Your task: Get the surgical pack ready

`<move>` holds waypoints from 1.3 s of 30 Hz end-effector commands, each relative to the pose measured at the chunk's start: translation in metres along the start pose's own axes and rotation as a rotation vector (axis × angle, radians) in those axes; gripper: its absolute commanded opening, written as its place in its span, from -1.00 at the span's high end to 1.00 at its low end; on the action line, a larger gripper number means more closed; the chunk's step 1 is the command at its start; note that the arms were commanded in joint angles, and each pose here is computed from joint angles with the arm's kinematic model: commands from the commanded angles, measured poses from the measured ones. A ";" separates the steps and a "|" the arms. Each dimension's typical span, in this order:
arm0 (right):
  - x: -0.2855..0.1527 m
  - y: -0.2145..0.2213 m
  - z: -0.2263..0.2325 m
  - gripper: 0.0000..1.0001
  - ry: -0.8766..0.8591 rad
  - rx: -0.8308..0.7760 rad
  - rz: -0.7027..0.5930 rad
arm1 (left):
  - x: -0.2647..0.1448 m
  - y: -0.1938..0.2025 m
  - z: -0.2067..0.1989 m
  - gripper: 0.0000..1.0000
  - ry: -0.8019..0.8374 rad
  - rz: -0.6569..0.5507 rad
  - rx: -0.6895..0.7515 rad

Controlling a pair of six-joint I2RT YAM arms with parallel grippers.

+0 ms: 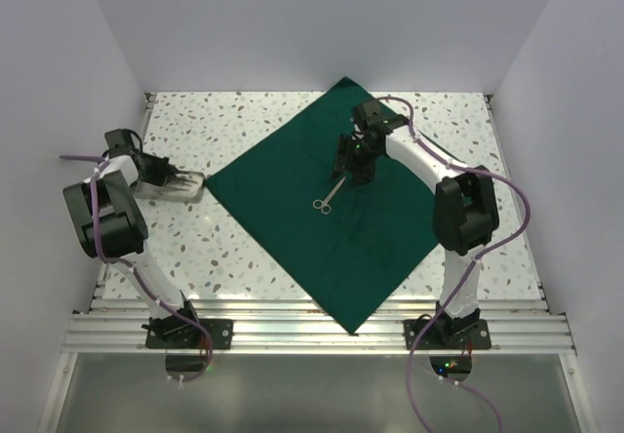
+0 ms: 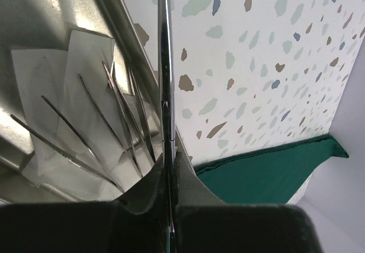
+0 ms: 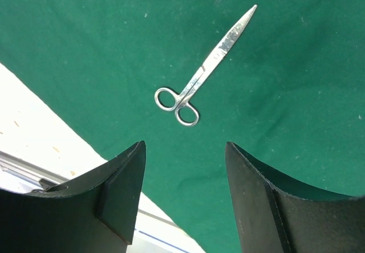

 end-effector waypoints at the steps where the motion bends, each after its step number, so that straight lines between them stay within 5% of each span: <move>1: -0.008 -0.007 0.007 -0.23 -0.026 -0.023 -0.013 | 0.000 -0.011 -0.015 1.00 0.070 -0.043 -0.027; 5: -0.001 -0.008 0.006 -0.23 -0.025 -0.017 0.002 | 0.003 -0.011 -0.013 0.94 0.061 -0.039 -0.042; 11: 0.006 -0.018 0.009 -0.24 0.007 0.035 -0.003 | -0.006 -0.007 -0.009 0.15 0.042 -0.042 -0.050; 16: 0.023 -0.023 0.004 -0.24 0.096 0.198 0.007 | -0.018 0.004 0.003 -0.12 0.025 -0.039 -0.031; 31: 0.050 -0.017 -0.003 -0.18 0.215 0.296 -0.024 | -0.080 0.016 0.022 -0.27 0.035 -0.124 0.088; 39: 0.067 -0.012 0.000 -0.08 0.282 0.343 -0.036 | -0.091 0.026 -0.010 -0.21 0.071 -0.163 0.320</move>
Point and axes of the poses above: each gripper's point midway between its finger pads, its own x axis out along the fingers, its own z axis along the line the jaws close on, y = z × x, the point moved 7 cm from there along -x, back along the fingers, and after that the axes turned 6 degrees about -x, right-handed, at the moved point
